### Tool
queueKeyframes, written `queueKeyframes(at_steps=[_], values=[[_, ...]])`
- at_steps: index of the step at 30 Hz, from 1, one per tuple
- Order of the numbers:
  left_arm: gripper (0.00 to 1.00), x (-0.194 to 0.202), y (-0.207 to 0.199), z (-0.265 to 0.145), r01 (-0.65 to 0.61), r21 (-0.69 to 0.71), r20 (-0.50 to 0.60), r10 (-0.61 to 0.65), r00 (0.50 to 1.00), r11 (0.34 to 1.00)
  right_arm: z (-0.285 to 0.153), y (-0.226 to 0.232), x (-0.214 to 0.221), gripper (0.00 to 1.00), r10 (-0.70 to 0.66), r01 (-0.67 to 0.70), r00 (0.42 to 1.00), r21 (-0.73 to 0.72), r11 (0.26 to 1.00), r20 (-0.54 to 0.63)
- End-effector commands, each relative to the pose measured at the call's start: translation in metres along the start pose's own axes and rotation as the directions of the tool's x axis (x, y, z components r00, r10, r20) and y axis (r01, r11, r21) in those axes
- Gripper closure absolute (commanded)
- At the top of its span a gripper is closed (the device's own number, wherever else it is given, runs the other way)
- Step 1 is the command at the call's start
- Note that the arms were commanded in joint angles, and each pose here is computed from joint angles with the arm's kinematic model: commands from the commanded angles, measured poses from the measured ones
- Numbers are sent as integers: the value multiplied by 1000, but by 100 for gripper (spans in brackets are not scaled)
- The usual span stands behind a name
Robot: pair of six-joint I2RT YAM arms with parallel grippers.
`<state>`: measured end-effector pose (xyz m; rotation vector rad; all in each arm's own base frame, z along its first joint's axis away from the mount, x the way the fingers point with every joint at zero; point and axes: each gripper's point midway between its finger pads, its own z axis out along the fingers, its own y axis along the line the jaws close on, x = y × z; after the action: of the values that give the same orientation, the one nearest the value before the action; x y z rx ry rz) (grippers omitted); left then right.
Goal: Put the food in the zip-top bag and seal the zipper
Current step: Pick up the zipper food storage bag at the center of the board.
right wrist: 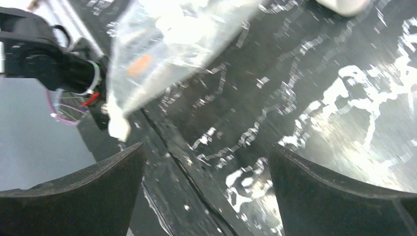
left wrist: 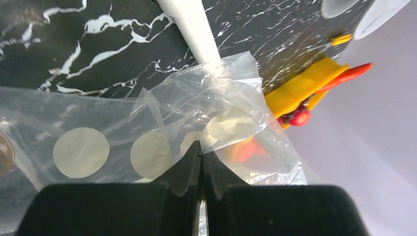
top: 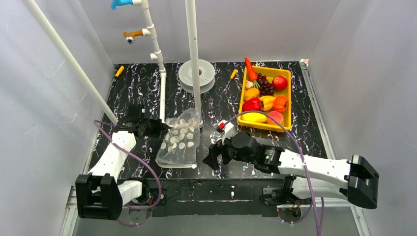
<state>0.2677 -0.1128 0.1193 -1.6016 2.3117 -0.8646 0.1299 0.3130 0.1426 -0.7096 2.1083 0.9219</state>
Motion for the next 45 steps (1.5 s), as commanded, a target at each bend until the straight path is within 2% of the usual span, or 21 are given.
queueKeyframes(at_steps=[1,4,8,12,13,14,16,17,19,20,21,23,27,30,32,35,38,41,43,45], values=[[100,2,-16,-10,252,110,-12,-252,968,961,11,40,-48,0,-50,76,971,-102,992,232],[100,-1,-16,-15,284,128,2,-286,958,950,20,54,-45,0,-61,95,975,-155,983,212],[100,-2,-15,-30,267,146,44,-276,960,953,31,72,-35,0,-96,132,978,-200,971,183],[100,-17,-3,-61,205,144,209,-232,950,968,36,77,-44,0,-78,118,977,-199,973,200],[100,-13,1,-60,250,166,179,-279,944,954,39,89,-59,9,-56,109,972,-225,968,229],[100,-12,5,-60,261,143,178,-284,942,955,41,100,-74,22,-59,129,961,-248,960,269],[100,-14,9,-63,257,152,199,-284,938,955,45,108,-87,40,-52,134,955,-267,954,291],[100,-16,10,-65,243,155,214,-273,938,958,45,114,-88,45,-42,129,957,-291,948,287],[100,-15,13,-64,174,147,225,-204,953,974,48,119,-87,76,-11,92,968,-314,945,250],[85,-17,11,-66,81,162,250,-120,961,984,48,113,-90,86,12,55,973,-284,957,230],[41,-18,4,-75,-101,163,290,50,956,981,46,105,-91,91,51,-7,985,-260,966,163],[33,-13,-3,-87,-334,141,312,278,909,932,42,106,-88,92,76,-43,992,-287,957,104],[26,5,-4,-103,-621,122,277,574,770,774,36,99,-87,95,169,-164,986,-324,932,-14],[8,37,-13,-112,-759,267,223,728,648,594,30,95,-89,95,227,-243,970,-343,907,-87],[6,57,-15,-119,-815,338,227,799,556,471,25,97,-92,94,243,-272,962,-367,890,-123],[6,76,-9,-127,-909,300,266,889,372,290,19,93,-100,92,300,-337,941,-370,866,-155],[7,88,1,-125,-964,223,233,952,199,147,16,83,-107,91,371,-421,906,-370,828,-203],[8,88,11,-114,-996,84,187,982,-2,-18,14,73,-113,90,411,-470,882,-372,800,-231],[7,87,17,-110,-987,-34,151,975,-163,-160,15,69,-113,90,427,-490,871,-368,790,-243],[6,83,18,-110,-957,-134,110,956,-273,-258,16,65,-113,90,448,-510,860,-360,781,-246]])
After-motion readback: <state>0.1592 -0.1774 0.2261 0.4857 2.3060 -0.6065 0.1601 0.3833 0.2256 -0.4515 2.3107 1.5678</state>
